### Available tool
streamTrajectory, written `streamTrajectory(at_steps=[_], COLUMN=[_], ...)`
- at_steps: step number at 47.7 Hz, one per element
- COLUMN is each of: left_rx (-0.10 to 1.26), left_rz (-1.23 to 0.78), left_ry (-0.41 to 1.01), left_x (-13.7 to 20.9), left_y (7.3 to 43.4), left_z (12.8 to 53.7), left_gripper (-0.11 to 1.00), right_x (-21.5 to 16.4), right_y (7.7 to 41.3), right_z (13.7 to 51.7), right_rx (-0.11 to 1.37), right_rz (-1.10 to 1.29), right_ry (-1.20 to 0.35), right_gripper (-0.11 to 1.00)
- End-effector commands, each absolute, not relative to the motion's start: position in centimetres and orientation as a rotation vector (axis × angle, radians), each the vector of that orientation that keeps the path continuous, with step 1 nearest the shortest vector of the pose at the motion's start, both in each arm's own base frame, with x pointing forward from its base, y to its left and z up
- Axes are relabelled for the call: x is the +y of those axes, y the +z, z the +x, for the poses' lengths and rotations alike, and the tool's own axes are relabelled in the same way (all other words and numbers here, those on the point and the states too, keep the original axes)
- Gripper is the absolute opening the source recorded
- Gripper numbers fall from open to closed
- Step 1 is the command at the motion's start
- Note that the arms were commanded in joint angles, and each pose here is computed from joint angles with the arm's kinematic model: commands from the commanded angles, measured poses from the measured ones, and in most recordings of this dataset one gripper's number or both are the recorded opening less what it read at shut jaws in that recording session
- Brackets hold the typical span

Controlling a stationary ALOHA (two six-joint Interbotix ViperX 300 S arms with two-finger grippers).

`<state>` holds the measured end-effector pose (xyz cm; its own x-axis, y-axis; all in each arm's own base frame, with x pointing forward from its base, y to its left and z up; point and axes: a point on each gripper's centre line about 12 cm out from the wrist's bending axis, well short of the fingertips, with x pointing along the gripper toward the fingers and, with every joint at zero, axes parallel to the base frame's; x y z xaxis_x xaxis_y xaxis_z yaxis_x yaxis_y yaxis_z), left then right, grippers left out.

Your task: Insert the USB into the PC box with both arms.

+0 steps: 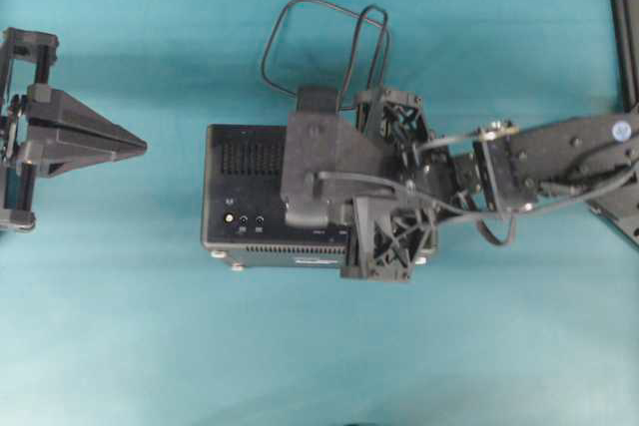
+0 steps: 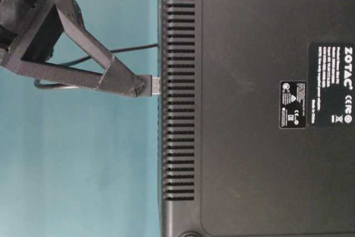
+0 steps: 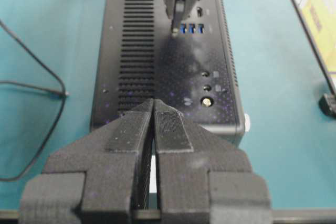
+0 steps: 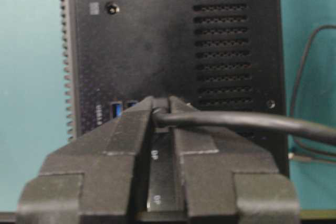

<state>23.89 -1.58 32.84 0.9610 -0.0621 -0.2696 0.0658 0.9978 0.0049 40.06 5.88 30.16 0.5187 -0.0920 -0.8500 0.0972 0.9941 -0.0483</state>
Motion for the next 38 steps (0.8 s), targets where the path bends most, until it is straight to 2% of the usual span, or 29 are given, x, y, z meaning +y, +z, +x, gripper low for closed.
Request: streamTrajectory(at_steps=[1,17,38], left_rx=[0.25,0.25,0.251], left_rz=[0.015,0.017,0.013], left_ry=[-0.068,-0.068,-0.066], left_x=[-1.7,-1.7,-1.6], left_y=[33.5,33.5,33.5], left_z=[24.0,24.0,24.0], left_gripper=[0.0,0.0,0.0], right_x=[5.4,8.1,7.2], right_y=[30.8,30.3,31.3], right_z=[40.0,40.2,40.0], right_rx=[1.008,1.027,0.994], right_rz=[0.002,0.009,0.012], right_ry=[-0.116,-0.051,-0.07], right_gripper=[0.08,0.08,0.11])
